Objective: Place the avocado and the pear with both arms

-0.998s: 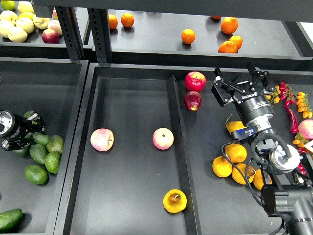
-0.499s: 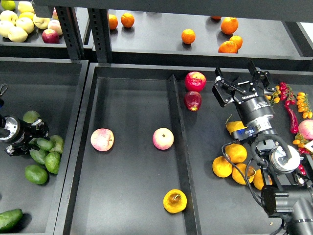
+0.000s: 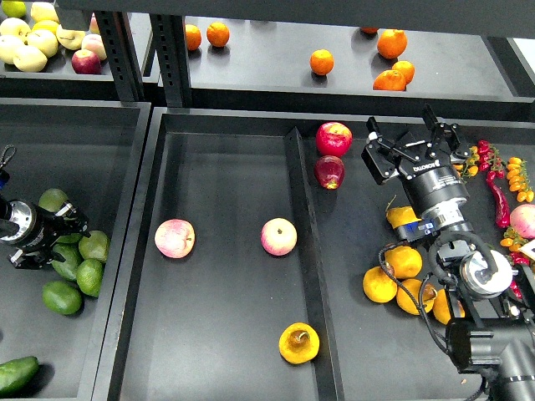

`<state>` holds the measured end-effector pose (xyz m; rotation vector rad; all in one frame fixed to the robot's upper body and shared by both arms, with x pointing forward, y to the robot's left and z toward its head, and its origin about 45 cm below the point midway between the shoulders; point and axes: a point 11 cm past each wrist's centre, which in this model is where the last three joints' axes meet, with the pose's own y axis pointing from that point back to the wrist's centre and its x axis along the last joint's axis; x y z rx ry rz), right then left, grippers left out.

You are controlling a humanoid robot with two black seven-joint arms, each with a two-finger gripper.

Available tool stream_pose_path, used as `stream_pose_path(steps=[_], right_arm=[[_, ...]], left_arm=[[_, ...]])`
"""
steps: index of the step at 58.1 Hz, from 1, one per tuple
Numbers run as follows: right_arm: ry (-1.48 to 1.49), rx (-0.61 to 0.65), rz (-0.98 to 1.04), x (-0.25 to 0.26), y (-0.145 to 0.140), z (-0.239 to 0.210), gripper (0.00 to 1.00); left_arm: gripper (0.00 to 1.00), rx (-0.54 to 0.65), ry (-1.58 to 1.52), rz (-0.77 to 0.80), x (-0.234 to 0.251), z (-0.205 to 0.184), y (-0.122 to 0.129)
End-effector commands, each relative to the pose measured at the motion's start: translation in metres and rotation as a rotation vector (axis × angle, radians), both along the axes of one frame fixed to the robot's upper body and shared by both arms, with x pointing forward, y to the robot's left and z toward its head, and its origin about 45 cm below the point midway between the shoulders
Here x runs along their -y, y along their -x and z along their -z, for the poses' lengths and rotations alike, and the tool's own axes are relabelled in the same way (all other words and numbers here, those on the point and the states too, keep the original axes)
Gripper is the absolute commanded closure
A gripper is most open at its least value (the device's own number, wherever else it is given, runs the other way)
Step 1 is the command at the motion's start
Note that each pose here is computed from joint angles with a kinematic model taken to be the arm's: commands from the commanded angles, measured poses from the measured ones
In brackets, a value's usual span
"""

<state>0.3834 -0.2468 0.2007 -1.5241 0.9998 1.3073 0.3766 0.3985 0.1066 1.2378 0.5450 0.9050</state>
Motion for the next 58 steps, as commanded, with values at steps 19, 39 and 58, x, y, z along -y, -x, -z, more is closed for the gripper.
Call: stream_pose_path(steps=[19, 39, 58], right_arm=[[0.003, -0.009, -0.004, -0.001, 0.001, 0.004, 0.01], [0.012, -0.06, -0.025, -0.006, 0.012, 0.024, 0.01], [0.011, -0.109, -0.016, -0.002, 0.025, 0.043, 0.01]], left_arm=[[0.03, 0.163, 0.272, -0.165, 0.018, -0.036, -0.032], [0.02, 0.297, 0.684, -0.4, 0.036, -0.074, -0.058], [0.02, 0.303, 1.117, -0.601, 0.056, -0.078, -0.046]])
